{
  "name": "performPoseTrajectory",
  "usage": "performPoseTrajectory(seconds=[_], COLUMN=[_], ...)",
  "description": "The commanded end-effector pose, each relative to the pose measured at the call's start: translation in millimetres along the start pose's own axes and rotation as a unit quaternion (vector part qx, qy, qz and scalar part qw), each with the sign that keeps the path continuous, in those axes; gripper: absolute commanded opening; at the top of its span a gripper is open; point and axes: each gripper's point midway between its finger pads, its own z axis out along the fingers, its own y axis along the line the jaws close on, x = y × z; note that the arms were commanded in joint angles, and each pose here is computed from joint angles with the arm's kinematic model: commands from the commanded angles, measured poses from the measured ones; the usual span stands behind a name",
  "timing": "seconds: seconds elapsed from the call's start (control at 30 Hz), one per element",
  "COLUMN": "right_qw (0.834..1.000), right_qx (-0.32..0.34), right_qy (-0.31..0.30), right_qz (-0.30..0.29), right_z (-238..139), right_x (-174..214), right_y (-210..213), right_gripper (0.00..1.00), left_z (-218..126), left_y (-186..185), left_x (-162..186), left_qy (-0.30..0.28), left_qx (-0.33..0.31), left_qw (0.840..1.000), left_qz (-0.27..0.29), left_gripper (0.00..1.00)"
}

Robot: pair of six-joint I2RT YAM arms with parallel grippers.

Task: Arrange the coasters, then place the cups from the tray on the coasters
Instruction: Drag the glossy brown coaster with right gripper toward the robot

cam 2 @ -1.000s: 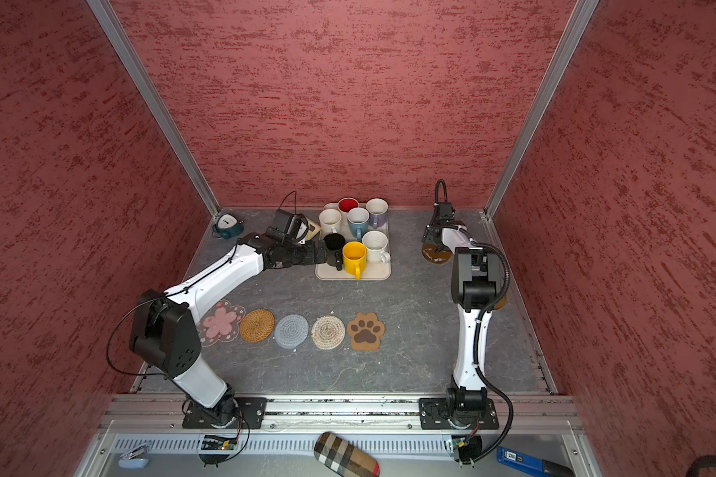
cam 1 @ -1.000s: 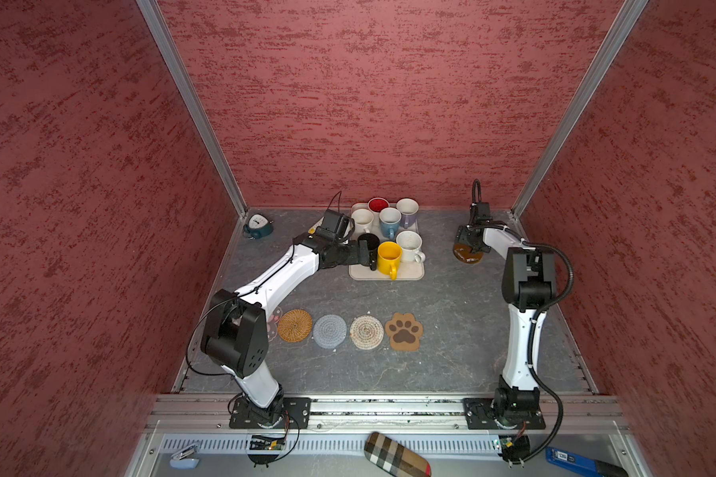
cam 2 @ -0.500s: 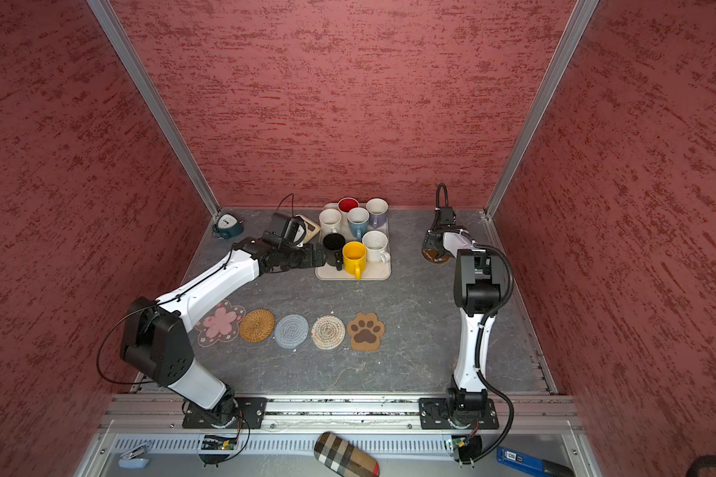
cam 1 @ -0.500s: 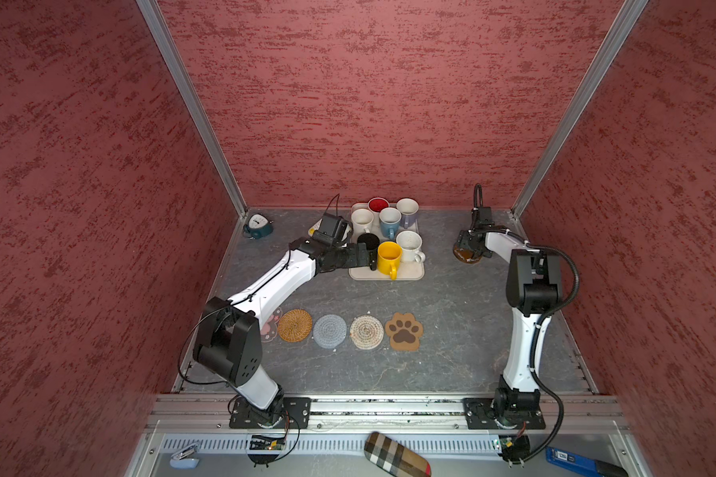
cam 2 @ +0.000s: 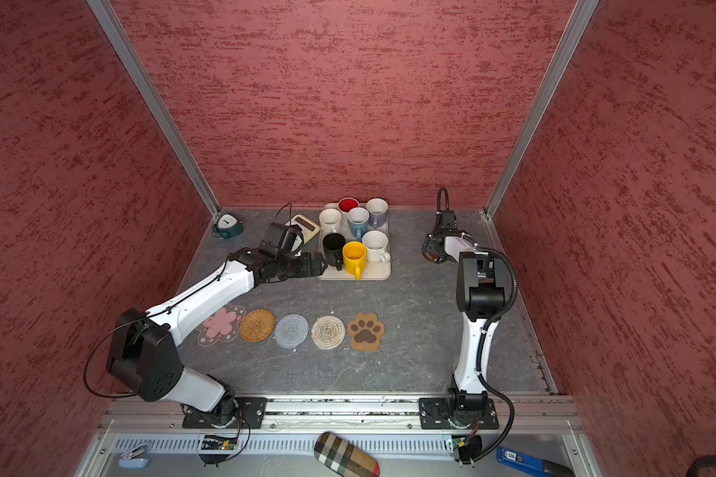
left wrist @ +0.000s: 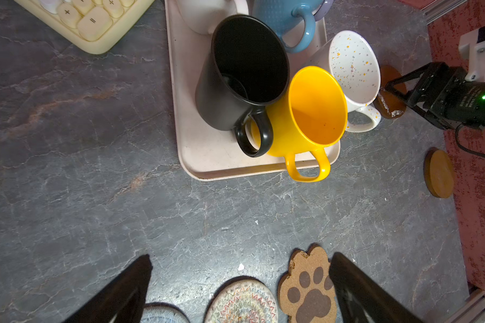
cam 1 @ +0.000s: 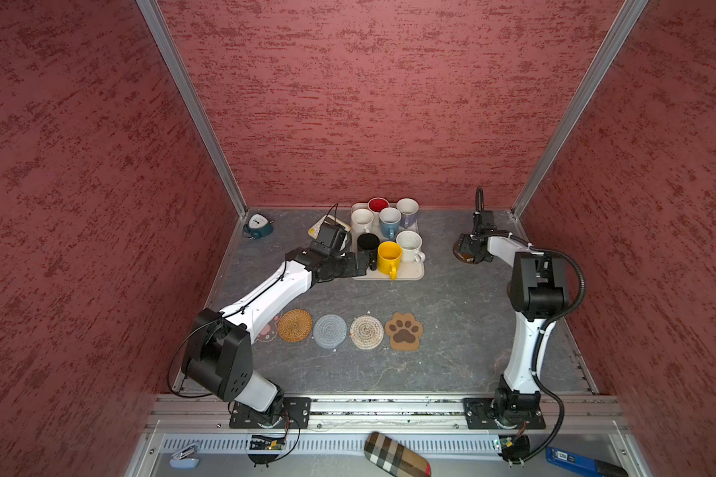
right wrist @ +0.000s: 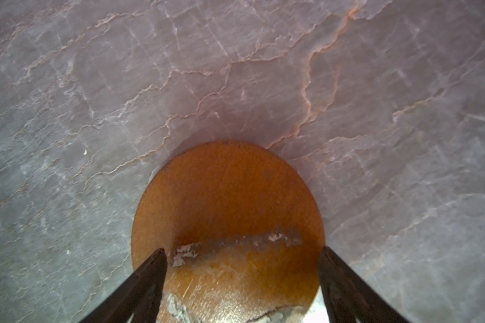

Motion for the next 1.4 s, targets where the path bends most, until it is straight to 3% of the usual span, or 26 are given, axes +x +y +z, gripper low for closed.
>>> performPoseTrajectory(seconds=[0.0,0.6,1.37], right_qw=[1.000,1.000,1.000], right_qx=[-0.015,0.007,0.025], right_qy=[-0.003,-0.016,0.017], right_qz=[0.007,0.006,-0.004], right_z=[-6,16,47], right_x=[-13,-48,-46], right_y=[7,0,-5], right_gripper=[0.85,0.85,0.84], left_z=[-10,-13,-2], left_y=[-4,7,20], left_x=[-3,-7,-5], left_qy=[-0.018,-0.022,-0.013], left_qx=[0.007,-0.012,-0.013], left_qw=[1.000,1.000,1.000], left_qz=[-0.002,-0.004,-0.017], left_gripper=[0.99,0.99,0.99])
